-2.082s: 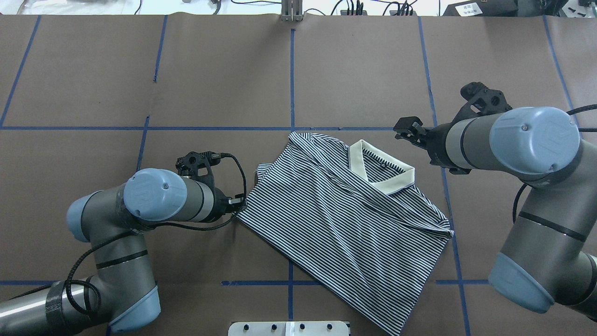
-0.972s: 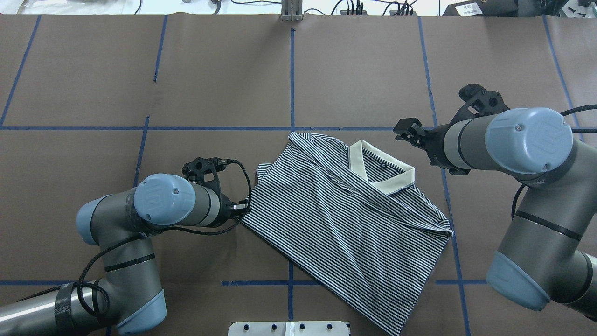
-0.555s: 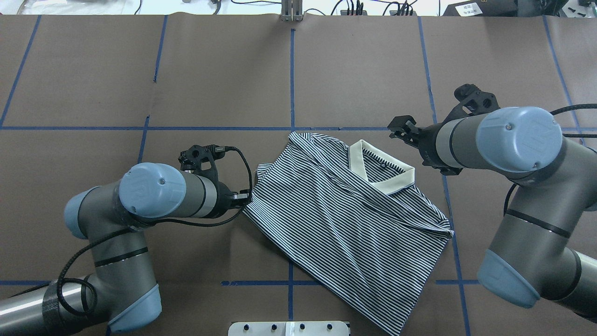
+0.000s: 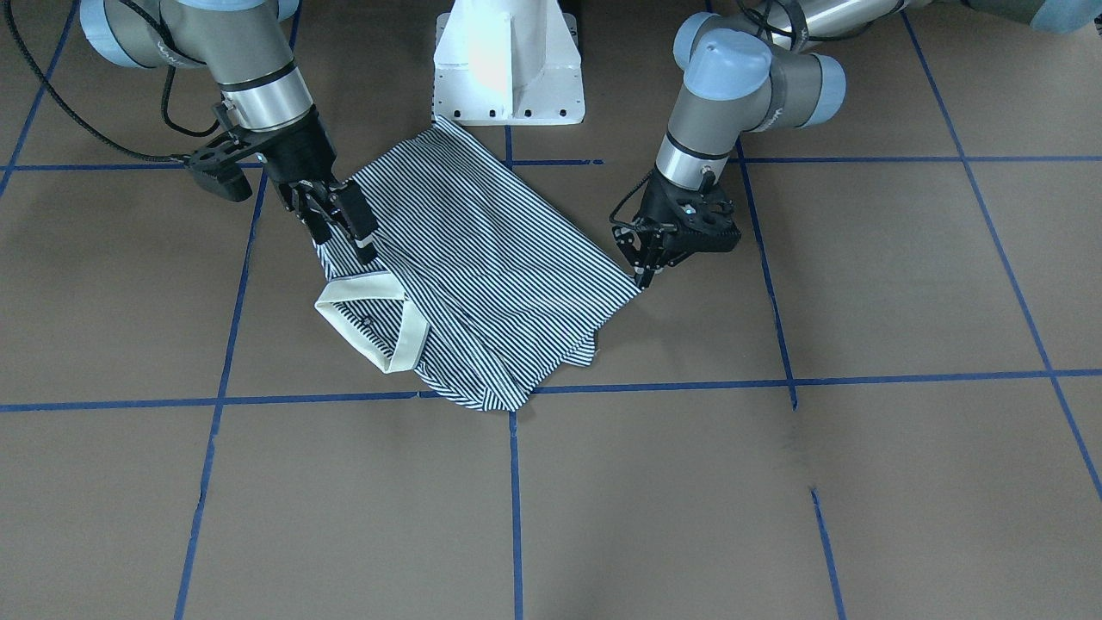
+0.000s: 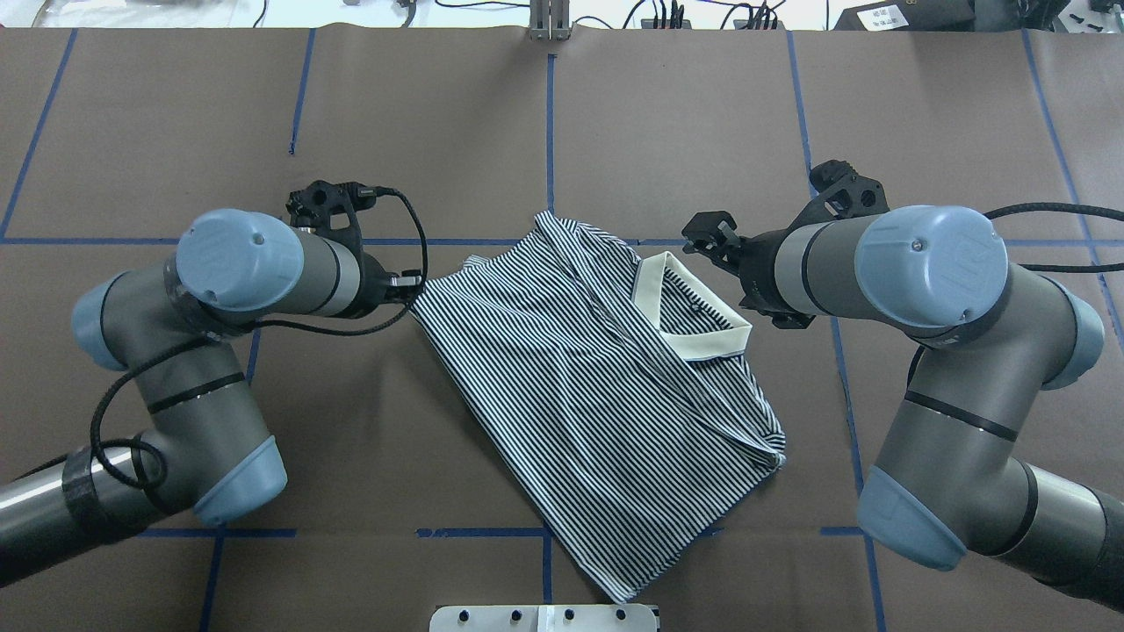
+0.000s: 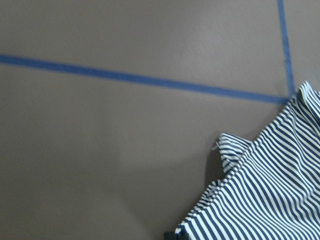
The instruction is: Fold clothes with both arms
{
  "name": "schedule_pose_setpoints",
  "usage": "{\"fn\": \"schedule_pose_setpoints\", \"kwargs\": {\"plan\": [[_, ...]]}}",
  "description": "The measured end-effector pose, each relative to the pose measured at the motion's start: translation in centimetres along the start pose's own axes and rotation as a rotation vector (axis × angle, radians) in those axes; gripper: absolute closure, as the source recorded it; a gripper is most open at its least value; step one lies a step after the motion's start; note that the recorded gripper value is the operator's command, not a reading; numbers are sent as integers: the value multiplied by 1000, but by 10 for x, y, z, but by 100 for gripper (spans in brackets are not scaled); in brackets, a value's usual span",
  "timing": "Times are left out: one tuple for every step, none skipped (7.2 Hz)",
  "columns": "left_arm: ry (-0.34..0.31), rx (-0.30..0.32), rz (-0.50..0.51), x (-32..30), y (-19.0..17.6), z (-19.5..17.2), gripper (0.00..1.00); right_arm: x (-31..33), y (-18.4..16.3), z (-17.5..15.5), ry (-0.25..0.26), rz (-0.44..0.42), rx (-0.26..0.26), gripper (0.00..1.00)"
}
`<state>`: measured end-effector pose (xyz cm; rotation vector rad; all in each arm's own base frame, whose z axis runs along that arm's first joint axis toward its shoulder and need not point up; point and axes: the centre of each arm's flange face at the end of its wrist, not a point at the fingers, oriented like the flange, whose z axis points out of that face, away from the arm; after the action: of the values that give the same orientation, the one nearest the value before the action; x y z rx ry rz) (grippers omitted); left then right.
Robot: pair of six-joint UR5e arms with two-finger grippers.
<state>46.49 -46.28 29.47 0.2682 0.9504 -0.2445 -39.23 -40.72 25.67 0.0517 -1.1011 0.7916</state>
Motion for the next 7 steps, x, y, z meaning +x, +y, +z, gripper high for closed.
{"fn": "schedule_pose_setpoints", "kwargs": {"plan": [[-5,45,-20,-7,-40,21,100,-3,6,-3,-30,5,-17,0],[0,95,-23,-9,-85,49,100,-4,9,-5,-43,6,-26,0],[-1,141,-4,-5,-128,71,100,-5,11,-6,-50,6,-32,0],[-5,182,18,5,-163,83,100,-8,15,-8,-59,4,-39,0],[-5,221,27,16,-188,93,89,-13,20,-8,-67,1,-46,0],[-1,244,30,23,-201,98,69,-14,29,-5,-66,-10,-57,0],[8,252,33,24,-204,101,62,-16,41,3,-58,-25,-69,0]]}}
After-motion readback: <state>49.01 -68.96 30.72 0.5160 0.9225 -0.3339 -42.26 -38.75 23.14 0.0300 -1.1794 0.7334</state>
